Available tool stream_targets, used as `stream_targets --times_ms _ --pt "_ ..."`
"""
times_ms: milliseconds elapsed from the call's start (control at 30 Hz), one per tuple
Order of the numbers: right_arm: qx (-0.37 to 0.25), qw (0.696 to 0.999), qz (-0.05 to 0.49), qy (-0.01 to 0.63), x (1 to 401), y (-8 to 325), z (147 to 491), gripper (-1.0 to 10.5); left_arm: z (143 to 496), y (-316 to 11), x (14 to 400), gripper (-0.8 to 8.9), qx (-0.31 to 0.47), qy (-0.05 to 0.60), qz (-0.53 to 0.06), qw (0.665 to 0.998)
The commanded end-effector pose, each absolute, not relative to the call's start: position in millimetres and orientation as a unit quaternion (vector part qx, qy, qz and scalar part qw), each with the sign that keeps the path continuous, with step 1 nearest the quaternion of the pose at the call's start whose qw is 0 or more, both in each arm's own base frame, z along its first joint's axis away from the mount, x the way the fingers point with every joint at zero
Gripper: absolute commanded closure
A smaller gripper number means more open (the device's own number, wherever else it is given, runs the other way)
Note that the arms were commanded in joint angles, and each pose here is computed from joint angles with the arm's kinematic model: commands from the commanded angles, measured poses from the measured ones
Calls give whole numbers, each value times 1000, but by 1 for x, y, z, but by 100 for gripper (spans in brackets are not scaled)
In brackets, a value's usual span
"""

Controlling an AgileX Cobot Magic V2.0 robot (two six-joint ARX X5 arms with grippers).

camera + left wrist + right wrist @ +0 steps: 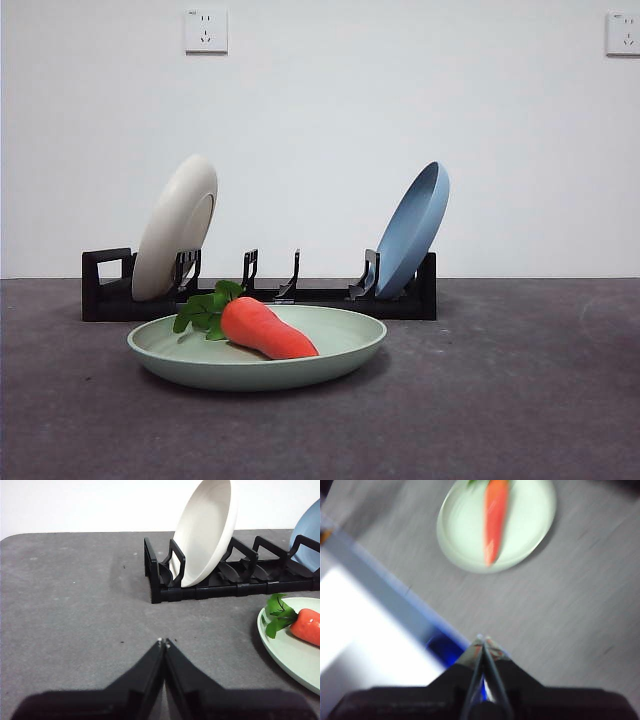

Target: Take the green plate from the plate rack,put the plate on the table,take the carrot from the table,put the carrot in the plate

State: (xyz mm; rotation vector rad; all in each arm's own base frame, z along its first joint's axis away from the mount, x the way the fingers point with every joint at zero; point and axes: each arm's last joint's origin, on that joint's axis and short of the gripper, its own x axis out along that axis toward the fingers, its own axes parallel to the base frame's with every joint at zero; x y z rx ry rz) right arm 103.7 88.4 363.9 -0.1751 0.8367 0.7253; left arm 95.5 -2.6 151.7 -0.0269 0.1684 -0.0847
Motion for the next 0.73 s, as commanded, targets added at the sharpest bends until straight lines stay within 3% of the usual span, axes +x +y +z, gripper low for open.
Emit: stream_targets --times_ms 33,167,333,567,733 --pt "-70 883 333 323 107 78 373 946 148 -2 96 816 -17 89 -39 995" --pt "-13 924 313 218 108 56 371 946 148 -2 96 816 -17 89 -39 995" --pt "10 961 235 142 104 31 330 946 148 -2 96 816 -17 89 -39 995" --pt "12 983 179 47 98 18 261 946 148 -2 96 816 -17 89 -39 995" --pt "12 987 152 40 95 15 218 946 148 -2 96 816 -17 89 -39 995"
